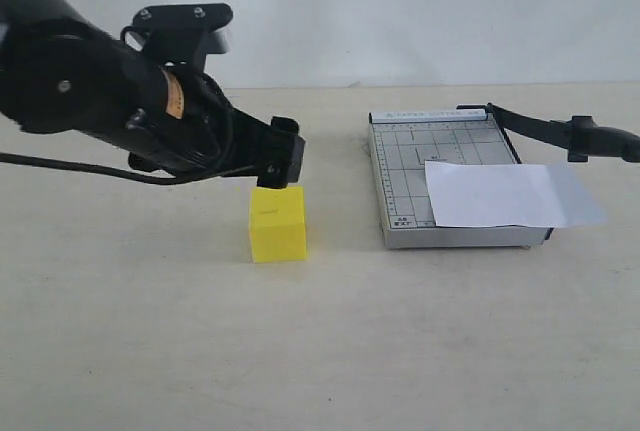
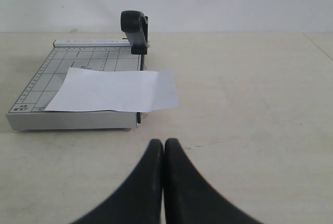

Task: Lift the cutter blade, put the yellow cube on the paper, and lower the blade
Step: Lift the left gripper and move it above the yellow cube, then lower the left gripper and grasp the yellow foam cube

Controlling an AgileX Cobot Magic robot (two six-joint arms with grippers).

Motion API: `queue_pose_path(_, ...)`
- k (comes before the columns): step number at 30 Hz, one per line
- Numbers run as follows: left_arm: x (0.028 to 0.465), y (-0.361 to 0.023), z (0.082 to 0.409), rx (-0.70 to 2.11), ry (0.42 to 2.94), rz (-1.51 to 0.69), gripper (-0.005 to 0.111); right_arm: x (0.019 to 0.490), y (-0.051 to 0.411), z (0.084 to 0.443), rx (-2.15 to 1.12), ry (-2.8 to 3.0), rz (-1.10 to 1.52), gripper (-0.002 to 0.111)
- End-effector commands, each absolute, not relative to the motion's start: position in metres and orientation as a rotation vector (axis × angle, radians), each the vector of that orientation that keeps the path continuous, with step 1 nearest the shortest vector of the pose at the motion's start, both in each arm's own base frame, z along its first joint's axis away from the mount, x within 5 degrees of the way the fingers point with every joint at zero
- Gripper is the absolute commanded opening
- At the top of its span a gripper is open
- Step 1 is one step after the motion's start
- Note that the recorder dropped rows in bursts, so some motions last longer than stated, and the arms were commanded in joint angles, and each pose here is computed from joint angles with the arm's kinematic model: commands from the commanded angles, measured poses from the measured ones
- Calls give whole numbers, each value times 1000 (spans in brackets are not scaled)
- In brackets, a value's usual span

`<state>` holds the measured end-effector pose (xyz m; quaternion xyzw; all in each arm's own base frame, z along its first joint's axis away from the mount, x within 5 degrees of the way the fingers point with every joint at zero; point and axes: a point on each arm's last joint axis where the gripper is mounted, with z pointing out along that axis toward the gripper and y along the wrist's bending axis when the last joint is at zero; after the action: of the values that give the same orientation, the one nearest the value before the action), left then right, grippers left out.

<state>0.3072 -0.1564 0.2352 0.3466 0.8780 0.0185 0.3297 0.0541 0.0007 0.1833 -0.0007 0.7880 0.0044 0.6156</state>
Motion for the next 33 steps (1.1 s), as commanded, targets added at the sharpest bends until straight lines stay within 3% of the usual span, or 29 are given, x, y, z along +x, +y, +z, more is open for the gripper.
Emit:
queue_pose_path(1,328,-166,222,909,2349,67,108,54,1,184,-5,1806,5,0)
queue_pose_path(21,377,-189,177,877,2503,115,108,54,1,184,-5,1806,5,0)
queue_pose_path(33,385,-190,160,906,2566,176,108,54,1,184,-5,1806,5,0)
